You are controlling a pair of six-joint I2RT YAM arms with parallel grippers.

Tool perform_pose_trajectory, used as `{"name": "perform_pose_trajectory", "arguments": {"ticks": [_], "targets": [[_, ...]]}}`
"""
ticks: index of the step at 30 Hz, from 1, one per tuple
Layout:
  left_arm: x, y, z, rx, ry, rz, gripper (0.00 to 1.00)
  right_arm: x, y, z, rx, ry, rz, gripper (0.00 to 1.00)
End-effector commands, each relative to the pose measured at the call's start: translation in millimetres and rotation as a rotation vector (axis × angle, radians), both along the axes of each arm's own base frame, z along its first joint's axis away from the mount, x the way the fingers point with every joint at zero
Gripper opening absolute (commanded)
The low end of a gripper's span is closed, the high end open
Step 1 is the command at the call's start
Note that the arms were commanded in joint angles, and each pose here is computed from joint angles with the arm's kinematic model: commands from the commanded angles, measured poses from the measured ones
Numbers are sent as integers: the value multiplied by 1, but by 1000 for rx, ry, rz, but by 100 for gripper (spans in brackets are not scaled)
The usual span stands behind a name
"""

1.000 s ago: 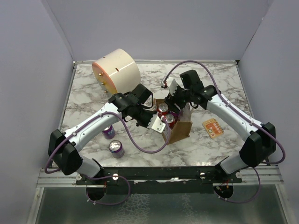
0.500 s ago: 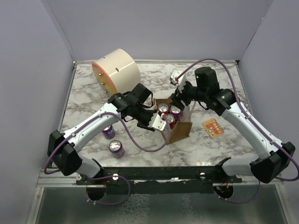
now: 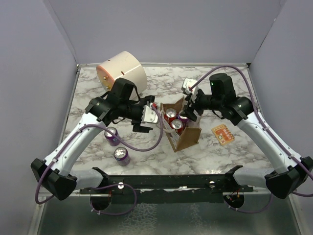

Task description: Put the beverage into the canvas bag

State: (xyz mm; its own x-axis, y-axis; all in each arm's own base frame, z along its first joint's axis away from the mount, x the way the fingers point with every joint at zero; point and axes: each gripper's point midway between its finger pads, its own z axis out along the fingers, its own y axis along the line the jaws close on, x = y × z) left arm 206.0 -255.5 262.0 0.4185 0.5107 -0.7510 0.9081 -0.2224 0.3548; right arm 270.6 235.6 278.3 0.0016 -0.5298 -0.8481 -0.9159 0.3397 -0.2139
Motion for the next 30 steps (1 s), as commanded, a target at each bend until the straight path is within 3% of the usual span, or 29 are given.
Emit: {"name": "perform_pose_trajectory", "arguments": {"ticks": [1, 6, 10, 14, 17, 22, 30], "targets": [[21, 25, 23, -80, 50, 241, 89, -5, -9, 19, 45, -32, 8, 73], [50, 83, 26, -52, 27, 555, 91, -4, -30, 40, 102, -70, -46, 80], [53, 136, 4, 45, 21, 778, 94, -9, -47, 47, 121, -91, -79, 88], [45, 178, -26, 90, 157, 982, 96, -11, -57, 46, 146, -92, -97, 93], [31, 190, -47, 117, 281, 1034, 96, -10, -57, 42, 156, -72, -96, 99], [29, 212, -83, 255, 327, 1131, 96, -9, -57, 40, 160, -61, -93, 100], [16, 215, -127, 393, 482, 1098, 99, -13, -59, 34, 148, -64, -91, 100]]}}
